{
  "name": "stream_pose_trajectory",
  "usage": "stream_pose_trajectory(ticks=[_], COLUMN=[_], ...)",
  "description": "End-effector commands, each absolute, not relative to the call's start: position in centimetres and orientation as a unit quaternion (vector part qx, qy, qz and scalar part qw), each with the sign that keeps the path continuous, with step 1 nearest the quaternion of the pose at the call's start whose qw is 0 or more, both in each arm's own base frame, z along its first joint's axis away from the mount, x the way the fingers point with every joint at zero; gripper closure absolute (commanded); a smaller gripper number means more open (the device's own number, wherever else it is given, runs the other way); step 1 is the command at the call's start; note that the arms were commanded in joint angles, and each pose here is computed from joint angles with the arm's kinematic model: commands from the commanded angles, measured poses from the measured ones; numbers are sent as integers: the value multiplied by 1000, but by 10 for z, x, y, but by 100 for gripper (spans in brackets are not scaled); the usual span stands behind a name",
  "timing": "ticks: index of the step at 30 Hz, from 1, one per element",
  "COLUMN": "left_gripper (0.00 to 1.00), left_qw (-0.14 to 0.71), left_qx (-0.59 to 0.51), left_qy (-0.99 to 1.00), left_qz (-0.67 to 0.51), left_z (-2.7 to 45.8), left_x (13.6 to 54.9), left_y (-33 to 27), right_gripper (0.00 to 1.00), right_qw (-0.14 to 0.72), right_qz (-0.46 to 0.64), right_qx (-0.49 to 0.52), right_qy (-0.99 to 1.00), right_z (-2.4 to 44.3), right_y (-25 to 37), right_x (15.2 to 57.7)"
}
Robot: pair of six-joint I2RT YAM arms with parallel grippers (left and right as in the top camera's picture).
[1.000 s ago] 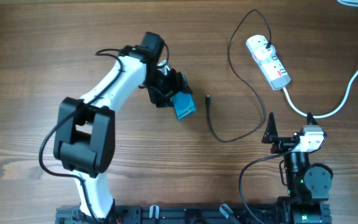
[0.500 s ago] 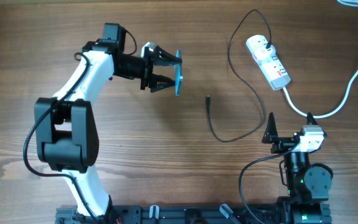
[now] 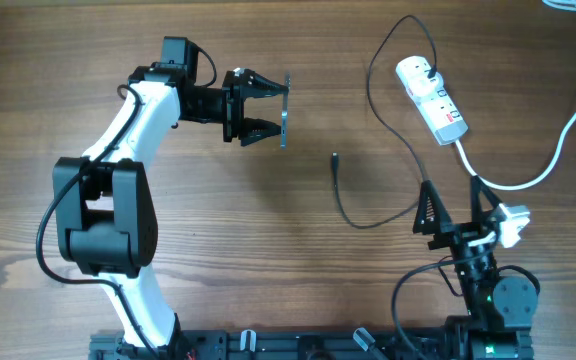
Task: Plug charger to phone and switch on socket
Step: 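Raise the held phone and move the right gripper toward the cable, then swing the right gripper over to the phone held by the left gripper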
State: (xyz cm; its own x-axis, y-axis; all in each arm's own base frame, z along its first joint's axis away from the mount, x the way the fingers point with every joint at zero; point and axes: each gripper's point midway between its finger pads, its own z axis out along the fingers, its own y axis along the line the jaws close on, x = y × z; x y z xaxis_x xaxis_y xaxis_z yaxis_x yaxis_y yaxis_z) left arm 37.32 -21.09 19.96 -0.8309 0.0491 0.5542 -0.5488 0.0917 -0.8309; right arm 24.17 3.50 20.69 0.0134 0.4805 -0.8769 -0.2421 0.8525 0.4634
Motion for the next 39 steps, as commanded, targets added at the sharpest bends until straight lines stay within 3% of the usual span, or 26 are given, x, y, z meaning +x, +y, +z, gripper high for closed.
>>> stream_pose_trajectory(ticks=[1, 4, 7, 10, 14, 18, 24, 26, 32, 35, 39], left_gripper=[32, 32, 32, 32, 32, 33, 32, 33, 33, 32, 32], left_qw=[230, 230, 231, 243, 248, 259, 264, 270, 274, 273, 270], left_qx=[162, 162, 162, 175, 180, 191, 196, 202, 207, 207, 210], left_qy=[-686, -686, -686, -683, -682, -679, -677, -676, -674, -675, -680], left_qz=[671, 671, 670, 666, 664, 660, 658, 656, 654, 653, 648], left_z=[224, 224, 224, 224, 224, 224, 224, 224, 224, 224, 221], left_x=[368, 368, 368, 368, 369, 369, 369, 369, 369, 370, 370], left_y=[-209, -209, -209, -209, -209, -209, -209, -209, -209, -209, -209], right_gripper=[0, 0, 0, 0, 0, 0, 0, 0, 0, 1, 1], right_qw=[609, 681, 711, 733, 693, 571, 422, 415, 396, 396, 373], right_qz=[509, 527, 518, 441, 317, 278, 394, 401, 279, 207, 187], right_qx=[203, 63, 22, -13, -43, 2, 23, -47, 35, 27, -55], right_qy=[573, 504, 474, 518, 646, 773, 816, 815, 874, 894, 907], right_z=[241, 300, 336, 361, 353, 320, 282, 277, 246, 259, 291], right_y=[57, 76, 79, 81, 80, 73, 106, 118, 88, 89, 141], right_x=[228, 193, 174, 173, 195, 226, 249, 251, 263, 259, 261])
